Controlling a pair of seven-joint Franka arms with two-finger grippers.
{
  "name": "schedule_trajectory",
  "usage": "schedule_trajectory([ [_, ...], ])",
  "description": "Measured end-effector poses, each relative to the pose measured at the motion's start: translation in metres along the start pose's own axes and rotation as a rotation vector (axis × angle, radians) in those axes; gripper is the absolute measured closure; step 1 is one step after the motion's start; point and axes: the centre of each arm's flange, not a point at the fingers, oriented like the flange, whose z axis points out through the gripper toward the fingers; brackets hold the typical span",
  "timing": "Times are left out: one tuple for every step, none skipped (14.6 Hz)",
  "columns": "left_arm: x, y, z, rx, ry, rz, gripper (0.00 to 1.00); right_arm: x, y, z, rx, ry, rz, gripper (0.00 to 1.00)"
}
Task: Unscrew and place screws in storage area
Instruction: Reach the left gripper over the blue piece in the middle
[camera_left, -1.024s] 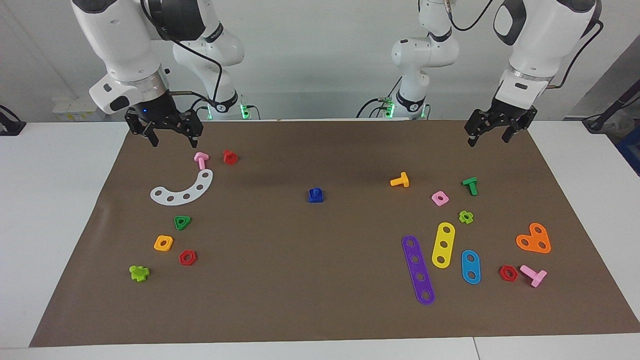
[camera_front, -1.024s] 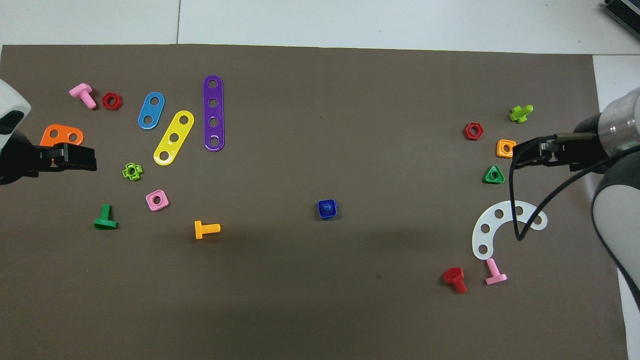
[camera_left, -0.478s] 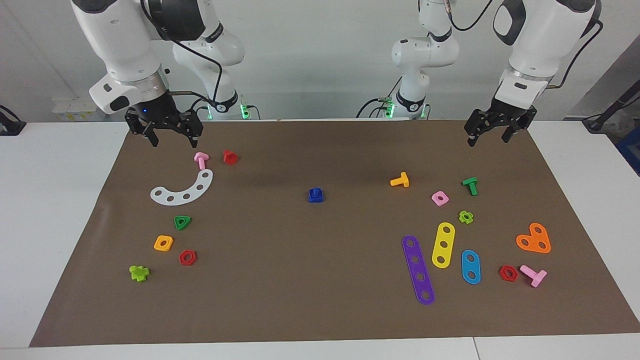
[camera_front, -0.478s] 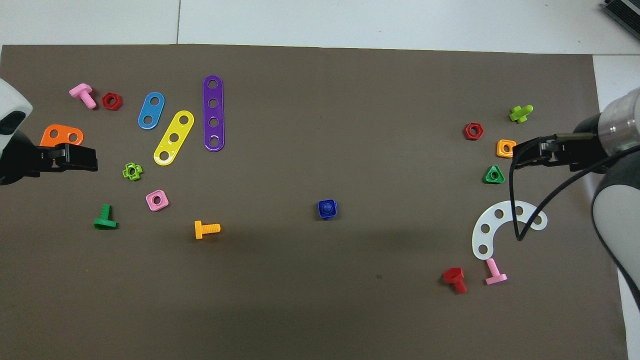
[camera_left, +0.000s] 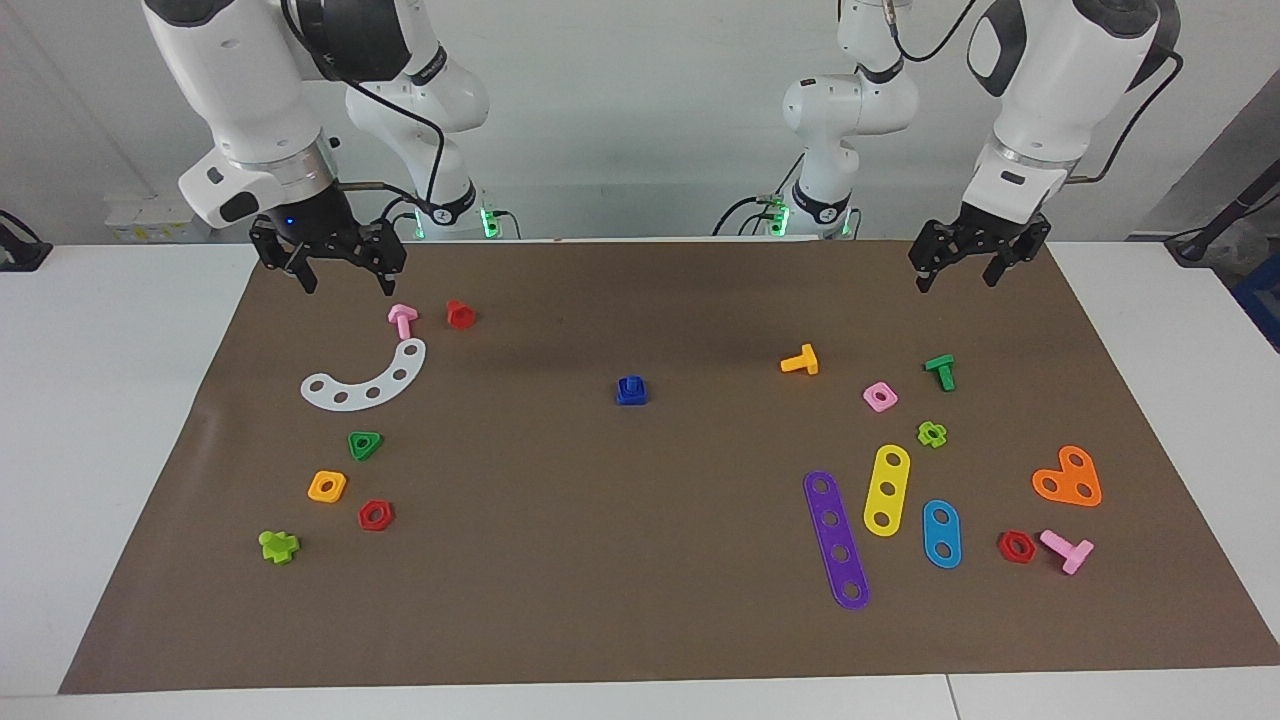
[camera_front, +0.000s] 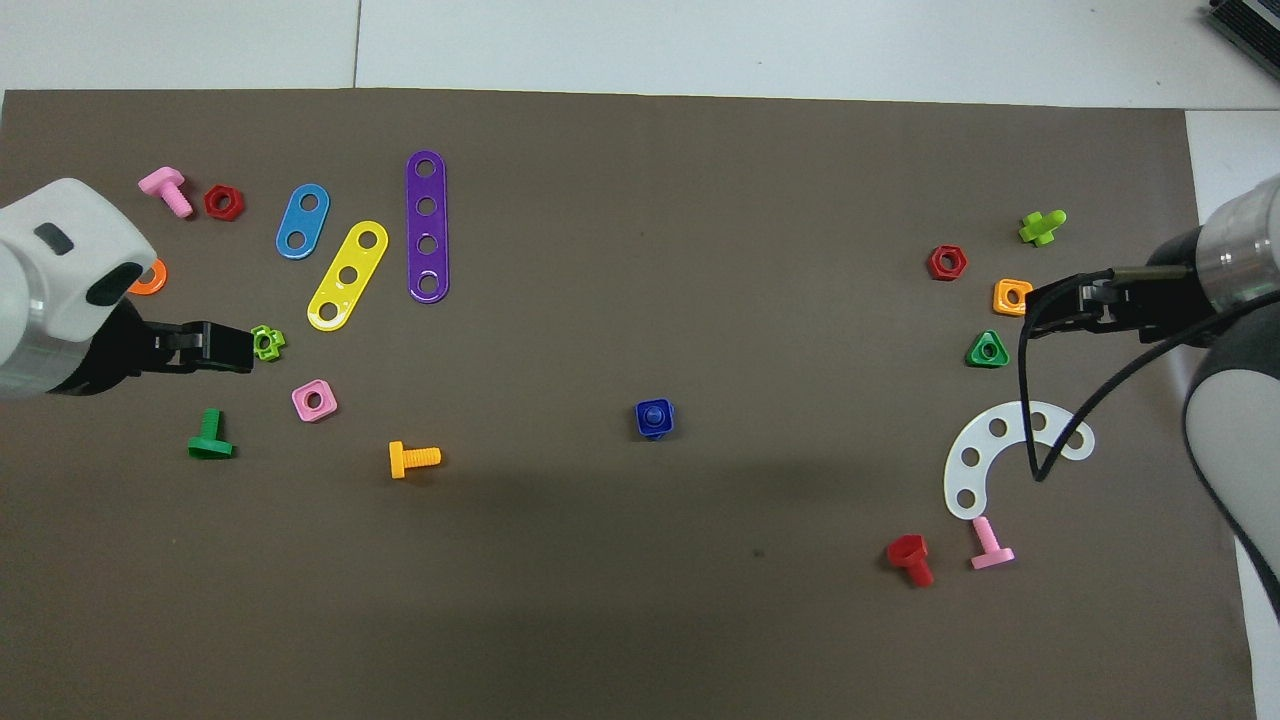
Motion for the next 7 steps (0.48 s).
schedule_trajectory([
  [-0.002, 0.011, 0.003, 0.0, -0.005, 0.021, 0.04, 0.0, 0.0, 0.0, 0.0, 0.0, 0.0, 0.0],
  [-0.004, 0.02, 0.005, 0.001, -0.011, 0.039, 0.04, 0.0, 0.0, 0.0, 0.0, 0.0, 0.0, 0.0],
  [-0.006, 0.028, 0.008, 0.001, -0.015, 0.054, 0.04, 0.0, 0.0, 0.0, 0.0, 0.0, 0.0, 0.0],
  [-0.007, 0.035, 0.01, 0.001, -0.019, 0.068, 0.04, 0.0, 0.0, 0.0, 0.0, 0.0, 0.0, 0.0],
  [-0.009, 0.043, 0.014, -0.001, -0.024, 0.083, 0.04, 0.0, 0.0, 0.0, 0.0, 0.0, 0.0, 0.0],
  [-0.009, 0.051, 0.018, -0.008, -0.027, 0.092, 0.05, 0.0, 0.0, 0.0, 0.0, 0.0, 0.0, 0.0],
  [-0.009, 0.058, 0.022, -0.024, -0.025, 0.094, 0.07, 0.0, 0.0, 0.0, 0.0, 0.0, 0.0, 0.0],
])
